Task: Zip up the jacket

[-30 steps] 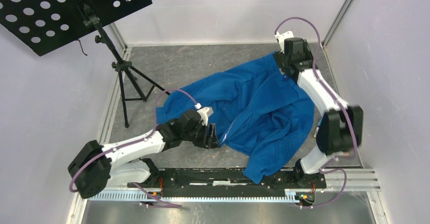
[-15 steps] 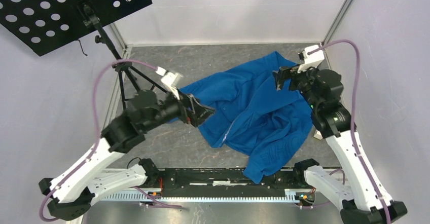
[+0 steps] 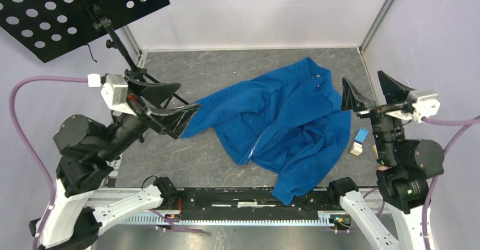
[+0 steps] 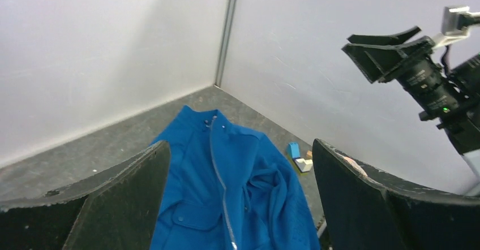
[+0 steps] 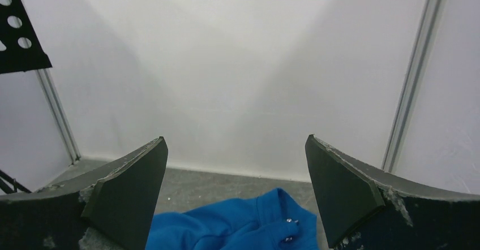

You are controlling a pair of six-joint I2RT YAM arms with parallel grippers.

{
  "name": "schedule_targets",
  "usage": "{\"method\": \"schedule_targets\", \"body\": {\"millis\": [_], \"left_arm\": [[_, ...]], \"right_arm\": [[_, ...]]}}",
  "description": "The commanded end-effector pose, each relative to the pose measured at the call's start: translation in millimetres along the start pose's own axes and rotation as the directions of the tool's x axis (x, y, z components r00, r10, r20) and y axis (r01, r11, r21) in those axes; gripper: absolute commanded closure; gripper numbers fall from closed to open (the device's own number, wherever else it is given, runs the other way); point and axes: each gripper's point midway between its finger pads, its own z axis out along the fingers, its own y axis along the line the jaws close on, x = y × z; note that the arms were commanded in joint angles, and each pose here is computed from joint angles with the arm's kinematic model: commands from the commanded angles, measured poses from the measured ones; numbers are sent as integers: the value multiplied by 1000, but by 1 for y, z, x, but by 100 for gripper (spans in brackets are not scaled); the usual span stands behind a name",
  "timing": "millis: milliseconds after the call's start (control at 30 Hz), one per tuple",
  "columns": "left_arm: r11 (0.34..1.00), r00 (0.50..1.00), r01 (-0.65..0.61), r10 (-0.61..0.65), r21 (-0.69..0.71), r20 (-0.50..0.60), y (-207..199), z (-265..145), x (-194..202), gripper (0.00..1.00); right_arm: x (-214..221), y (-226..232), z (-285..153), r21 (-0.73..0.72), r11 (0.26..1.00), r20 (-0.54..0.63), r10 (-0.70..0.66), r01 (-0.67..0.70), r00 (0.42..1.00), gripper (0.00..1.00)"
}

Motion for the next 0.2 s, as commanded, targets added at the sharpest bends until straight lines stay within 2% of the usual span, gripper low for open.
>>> {"method": "schedule_targets", "body": {"millis": [0, 167], "left_arm": [[992, 992, -111, 114, -58, 55, 12, -14, -20, 0], [990, 991, -120, 124, -78, 54, 16, -18, -21, 0]], "right_arm": [[-17, -8, -11, 36, 999, 103, -23, 20, 994, 2], [-12, -17, -15, 82, 997, 112, -19, 10, 994, 2]]}}
